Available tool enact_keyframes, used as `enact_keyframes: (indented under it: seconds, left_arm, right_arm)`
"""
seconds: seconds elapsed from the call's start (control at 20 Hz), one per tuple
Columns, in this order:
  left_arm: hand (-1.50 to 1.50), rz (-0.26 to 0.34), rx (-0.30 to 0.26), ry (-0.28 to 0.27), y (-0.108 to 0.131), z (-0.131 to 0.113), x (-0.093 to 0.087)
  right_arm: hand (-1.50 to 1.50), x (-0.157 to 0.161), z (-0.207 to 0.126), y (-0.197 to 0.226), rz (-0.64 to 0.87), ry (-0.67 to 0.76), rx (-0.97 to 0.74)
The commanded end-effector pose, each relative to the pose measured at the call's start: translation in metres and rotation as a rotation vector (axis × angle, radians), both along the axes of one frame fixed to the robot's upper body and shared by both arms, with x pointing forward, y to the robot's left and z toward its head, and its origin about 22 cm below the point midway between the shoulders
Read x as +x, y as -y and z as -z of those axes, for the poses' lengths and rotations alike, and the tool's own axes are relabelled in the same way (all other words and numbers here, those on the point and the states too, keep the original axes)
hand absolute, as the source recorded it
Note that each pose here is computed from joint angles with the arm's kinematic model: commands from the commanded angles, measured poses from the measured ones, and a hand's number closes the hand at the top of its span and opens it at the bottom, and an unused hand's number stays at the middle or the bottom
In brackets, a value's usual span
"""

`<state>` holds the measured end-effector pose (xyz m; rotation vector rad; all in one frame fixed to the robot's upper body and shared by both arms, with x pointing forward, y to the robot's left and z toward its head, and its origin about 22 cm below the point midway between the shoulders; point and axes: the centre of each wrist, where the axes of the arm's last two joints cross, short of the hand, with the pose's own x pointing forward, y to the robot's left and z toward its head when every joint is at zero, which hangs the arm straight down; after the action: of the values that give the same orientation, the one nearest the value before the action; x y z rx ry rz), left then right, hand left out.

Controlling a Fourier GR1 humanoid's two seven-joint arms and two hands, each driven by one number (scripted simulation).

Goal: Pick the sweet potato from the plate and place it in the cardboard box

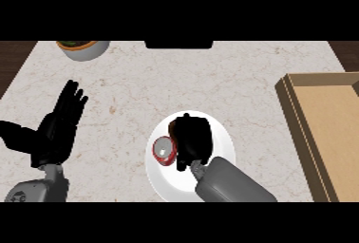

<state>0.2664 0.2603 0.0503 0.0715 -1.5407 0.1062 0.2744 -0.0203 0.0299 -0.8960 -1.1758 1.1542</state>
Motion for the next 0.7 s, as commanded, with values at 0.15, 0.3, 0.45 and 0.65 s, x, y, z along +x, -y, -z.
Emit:
enact_keyframes:
  seconds: [0.15, 0.3, 0.45, 0.65]
  left_arm:
    - [0.00, -0.015, -0.017, 0.007, 0.009, 0.007, 0.009]
    - [0.00, -0.002, 0.005, -0.002, -0.009, 0.003, -0.005]
    - [0.00, 0.012, 0.015, 0.008, -0.003, -0.003, 0.004]
    - [0.00, -0.006, -0.006, 0.014, -0.021, -0.010, 0.000]
  right_arm:
    - [1.50, -0.029, -0.038, -0.016, -0.097, 0.151, -0.001]
    - [1.50, -0.038, -0.064, -0.025, -0.126, 0.190, -0.058]
    - [1.50, -0.044, -0.106, -0.022, -0.091, 0.267, 0.020]
    - [1.50, -0.061, -0.125, -0.012, 0.099, 0.416, 0.190]
